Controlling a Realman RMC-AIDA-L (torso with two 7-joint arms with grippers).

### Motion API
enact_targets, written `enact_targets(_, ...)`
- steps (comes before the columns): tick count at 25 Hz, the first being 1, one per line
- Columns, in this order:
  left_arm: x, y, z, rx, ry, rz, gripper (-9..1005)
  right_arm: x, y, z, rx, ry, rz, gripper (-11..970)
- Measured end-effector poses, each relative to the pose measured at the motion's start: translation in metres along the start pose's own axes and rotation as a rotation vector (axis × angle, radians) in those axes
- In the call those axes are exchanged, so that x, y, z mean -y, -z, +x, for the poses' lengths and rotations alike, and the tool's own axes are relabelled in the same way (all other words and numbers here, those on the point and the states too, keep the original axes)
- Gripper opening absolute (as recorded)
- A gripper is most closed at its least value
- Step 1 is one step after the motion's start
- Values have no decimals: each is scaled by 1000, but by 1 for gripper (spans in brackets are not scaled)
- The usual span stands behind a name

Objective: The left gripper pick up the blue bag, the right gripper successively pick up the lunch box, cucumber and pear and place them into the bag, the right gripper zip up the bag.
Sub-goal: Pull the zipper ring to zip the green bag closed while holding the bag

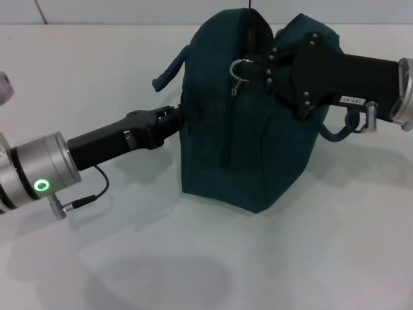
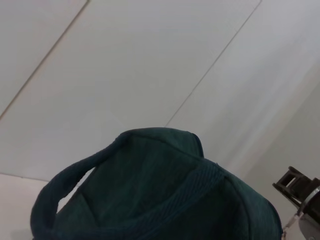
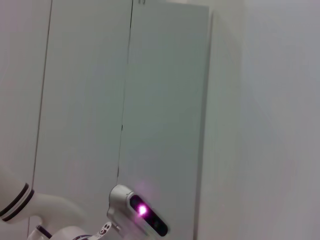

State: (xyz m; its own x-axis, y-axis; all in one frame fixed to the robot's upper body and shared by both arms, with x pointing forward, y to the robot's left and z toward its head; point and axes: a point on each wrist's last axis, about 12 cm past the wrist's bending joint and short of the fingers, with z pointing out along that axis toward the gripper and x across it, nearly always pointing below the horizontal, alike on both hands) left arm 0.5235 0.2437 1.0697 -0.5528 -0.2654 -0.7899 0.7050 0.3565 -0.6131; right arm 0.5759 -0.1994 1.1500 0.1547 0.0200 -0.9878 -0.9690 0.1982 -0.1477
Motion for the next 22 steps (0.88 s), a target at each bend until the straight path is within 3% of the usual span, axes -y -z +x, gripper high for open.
enact_targets(3,0,-1,2,0,9,2,99,-1,1,1,-1,-5,4,12)
enact_targets(17,4,-1,9,-28,-50,32,57,4,12,-2,64,-40,86,12)
enact_targets(22,7,-1,11,-38,-61,53,56,9,14,3,42,-110,138,12)
